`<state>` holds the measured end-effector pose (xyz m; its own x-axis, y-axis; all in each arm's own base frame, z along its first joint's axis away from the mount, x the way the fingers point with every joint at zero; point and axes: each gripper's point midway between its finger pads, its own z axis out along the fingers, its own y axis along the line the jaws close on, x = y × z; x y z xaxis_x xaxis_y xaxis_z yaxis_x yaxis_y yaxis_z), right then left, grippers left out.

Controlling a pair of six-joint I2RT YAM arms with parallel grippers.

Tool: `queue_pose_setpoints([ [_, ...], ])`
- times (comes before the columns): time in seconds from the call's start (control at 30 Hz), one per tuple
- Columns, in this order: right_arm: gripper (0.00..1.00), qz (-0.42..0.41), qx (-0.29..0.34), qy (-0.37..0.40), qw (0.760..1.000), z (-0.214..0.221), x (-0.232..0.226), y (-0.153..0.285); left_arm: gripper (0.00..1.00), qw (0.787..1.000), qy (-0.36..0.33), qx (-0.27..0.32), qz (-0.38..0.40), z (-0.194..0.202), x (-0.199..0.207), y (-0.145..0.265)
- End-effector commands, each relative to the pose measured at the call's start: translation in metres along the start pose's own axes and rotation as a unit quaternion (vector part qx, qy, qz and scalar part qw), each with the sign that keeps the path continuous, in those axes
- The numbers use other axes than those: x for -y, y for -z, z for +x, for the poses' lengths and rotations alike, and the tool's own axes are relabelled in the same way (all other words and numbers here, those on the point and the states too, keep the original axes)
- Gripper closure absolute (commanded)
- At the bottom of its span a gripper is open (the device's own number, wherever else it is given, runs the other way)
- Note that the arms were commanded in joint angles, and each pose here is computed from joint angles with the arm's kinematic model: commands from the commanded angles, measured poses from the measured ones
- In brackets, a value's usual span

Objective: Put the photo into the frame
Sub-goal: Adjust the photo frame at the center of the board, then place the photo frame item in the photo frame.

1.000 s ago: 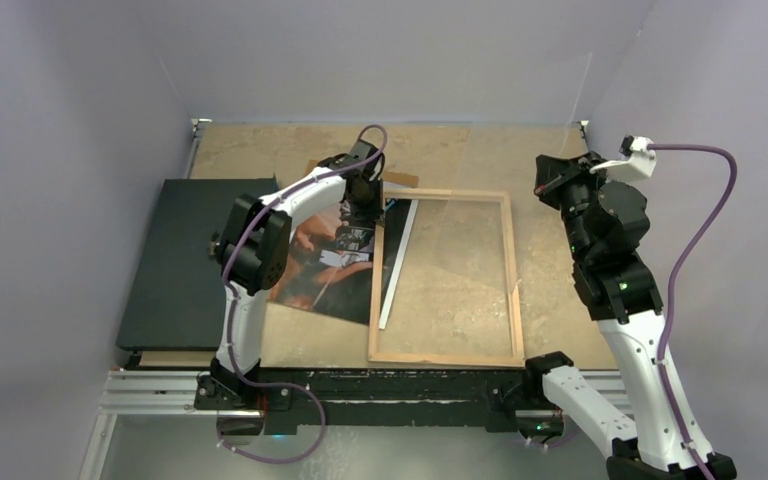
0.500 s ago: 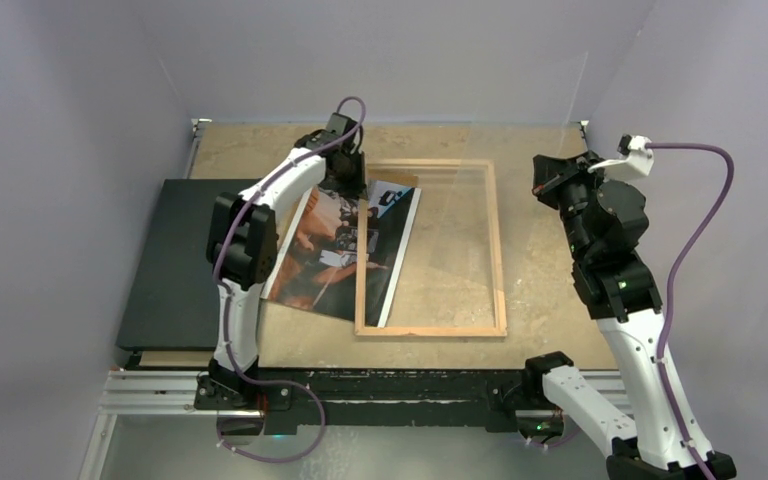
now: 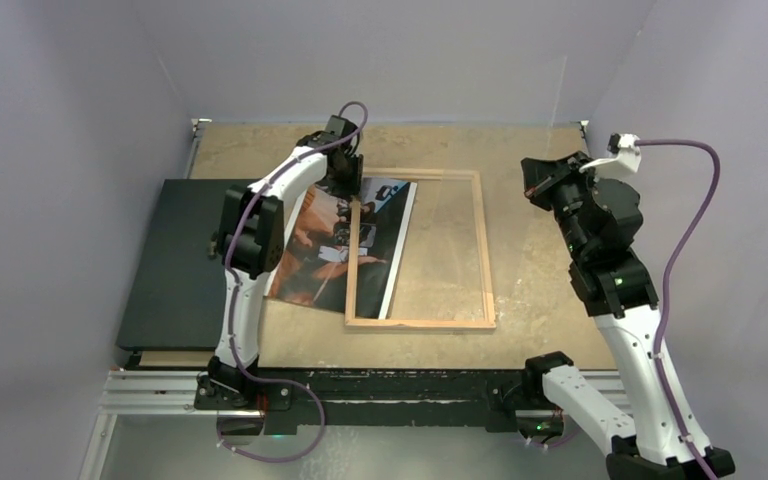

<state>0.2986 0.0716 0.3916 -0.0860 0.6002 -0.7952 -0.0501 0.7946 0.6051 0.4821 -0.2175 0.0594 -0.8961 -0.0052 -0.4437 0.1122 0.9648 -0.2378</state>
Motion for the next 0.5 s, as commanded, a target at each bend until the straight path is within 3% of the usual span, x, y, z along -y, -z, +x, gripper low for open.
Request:
queue_pose_setpoints([
  [0.0,1.00,-0.059,-0.001,-0.017,0.998,-0.008,-0.028,-0.001,0.64,0.999,-0.039,0.009,0.024,-0.009,0.010,0.014],
  [0.23,1.00,-0.107,-0.047,-0.012,0.993,0.000,-0.052,-0.005,0.53,0.996,-0.069,-0.010,0.060,-0.002,0.025,0.066],
  [0.37,1.00,-0.161,-0.080,-0.023,0.983,0.006,-0.076,-0.005,0.47,0.994,-0.100,0.038,0.033,-0.017,0.018,0.120],
  [0.4,1.00,-0.178,-0.085,-0.030,0.980,0.007,-0.083,-0.005,0.37,0.993,-0.103,0.056,0.006,-0.023,0.010,0.134],
  [0.47,1.00,-0.205,-0.100,-0.045,0.973,0.011,-0.093,-0.005,0.07,0.991,-0.104,0.076,-0.031,-0.029,-0.009,0.155],
])
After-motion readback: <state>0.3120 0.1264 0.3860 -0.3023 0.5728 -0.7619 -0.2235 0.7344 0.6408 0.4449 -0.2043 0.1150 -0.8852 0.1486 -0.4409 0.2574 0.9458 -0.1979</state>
